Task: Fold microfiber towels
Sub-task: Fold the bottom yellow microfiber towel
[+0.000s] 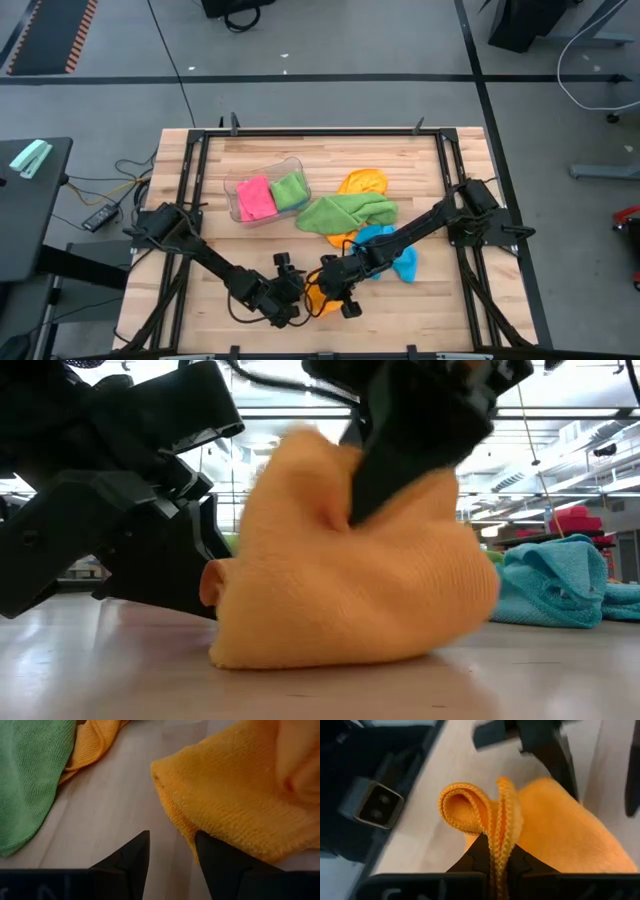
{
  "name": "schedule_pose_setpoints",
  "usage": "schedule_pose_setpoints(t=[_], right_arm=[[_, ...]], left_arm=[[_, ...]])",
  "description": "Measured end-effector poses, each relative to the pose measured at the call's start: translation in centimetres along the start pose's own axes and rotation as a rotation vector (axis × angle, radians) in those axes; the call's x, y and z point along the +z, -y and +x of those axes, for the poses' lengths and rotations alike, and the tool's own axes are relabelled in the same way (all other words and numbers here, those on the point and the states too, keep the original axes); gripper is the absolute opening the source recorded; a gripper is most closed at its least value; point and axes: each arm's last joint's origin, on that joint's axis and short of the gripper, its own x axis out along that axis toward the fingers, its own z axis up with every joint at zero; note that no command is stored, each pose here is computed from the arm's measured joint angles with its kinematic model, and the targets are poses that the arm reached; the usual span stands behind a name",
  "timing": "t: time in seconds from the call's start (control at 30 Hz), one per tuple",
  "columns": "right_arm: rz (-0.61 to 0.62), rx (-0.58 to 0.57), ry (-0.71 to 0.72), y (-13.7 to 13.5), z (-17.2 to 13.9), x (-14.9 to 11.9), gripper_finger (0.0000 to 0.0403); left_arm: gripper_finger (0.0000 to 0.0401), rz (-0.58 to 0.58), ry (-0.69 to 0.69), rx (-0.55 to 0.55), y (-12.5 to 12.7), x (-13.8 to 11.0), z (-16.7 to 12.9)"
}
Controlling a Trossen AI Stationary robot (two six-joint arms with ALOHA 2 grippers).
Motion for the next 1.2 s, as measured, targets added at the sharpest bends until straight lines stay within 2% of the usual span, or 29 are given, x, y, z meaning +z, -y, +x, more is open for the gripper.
schedule_pose_setpoints(t=[0.3, 0.83, 1.2], right_arm=[[-0.052, -0.002, 0.046, 0.2, 0.7, 0.2, 0.0038], [-0.093, -0.162, 0.091, 0.8, 0.9, 0.4, 0.0161], [-0.165, -0.234, 0.127, 1.1, 0.8, 0.8, 0.0174]], left_arm=[[0.0172, 0.015, -0.001, 0.004, 0.0, 0.0, 0.0], [0.0172, 0.022, 0.002, 0.001, 0.1, -0.1, -0.1], [0.0172, 0.023, 0.002, 0.001, 0.1, -0.1, -0.2]])
